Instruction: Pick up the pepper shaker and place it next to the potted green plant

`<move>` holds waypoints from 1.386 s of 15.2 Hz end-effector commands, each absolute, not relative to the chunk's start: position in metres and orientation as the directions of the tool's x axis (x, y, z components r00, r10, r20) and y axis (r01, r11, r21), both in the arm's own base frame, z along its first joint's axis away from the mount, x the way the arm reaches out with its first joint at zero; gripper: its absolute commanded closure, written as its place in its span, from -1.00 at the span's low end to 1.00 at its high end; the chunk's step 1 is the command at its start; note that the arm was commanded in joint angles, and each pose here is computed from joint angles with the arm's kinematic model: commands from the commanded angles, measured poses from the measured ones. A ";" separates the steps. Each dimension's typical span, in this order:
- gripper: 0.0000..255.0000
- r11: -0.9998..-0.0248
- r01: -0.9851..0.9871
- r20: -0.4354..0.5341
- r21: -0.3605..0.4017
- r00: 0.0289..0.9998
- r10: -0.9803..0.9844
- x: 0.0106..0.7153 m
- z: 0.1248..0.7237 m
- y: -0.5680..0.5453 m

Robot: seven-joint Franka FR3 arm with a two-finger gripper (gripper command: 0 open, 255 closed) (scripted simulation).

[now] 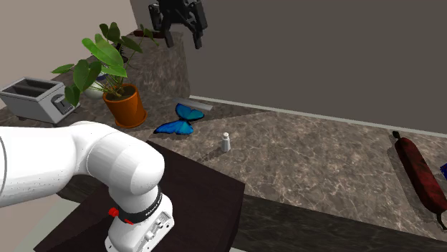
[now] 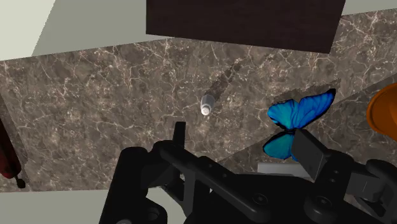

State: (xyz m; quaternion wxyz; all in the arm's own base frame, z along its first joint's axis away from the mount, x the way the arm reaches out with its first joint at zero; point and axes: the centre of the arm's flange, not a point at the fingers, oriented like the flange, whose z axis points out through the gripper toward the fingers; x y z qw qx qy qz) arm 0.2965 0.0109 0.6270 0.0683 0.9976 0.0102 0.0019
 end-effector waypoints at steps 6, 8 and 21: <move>-1.00 -0.992 -0.003 -0.008 0.123 1.000 -0.004 0.323 0.566 0.002; -1.00 -0.993 -0.012 -0.012 0.118 1.000 -0.014 0.334 0.542 -0.001; -1.00 -0.994 -0.073 -0.041 0.086 0.996 -0.077 0.399 0.383 -0.023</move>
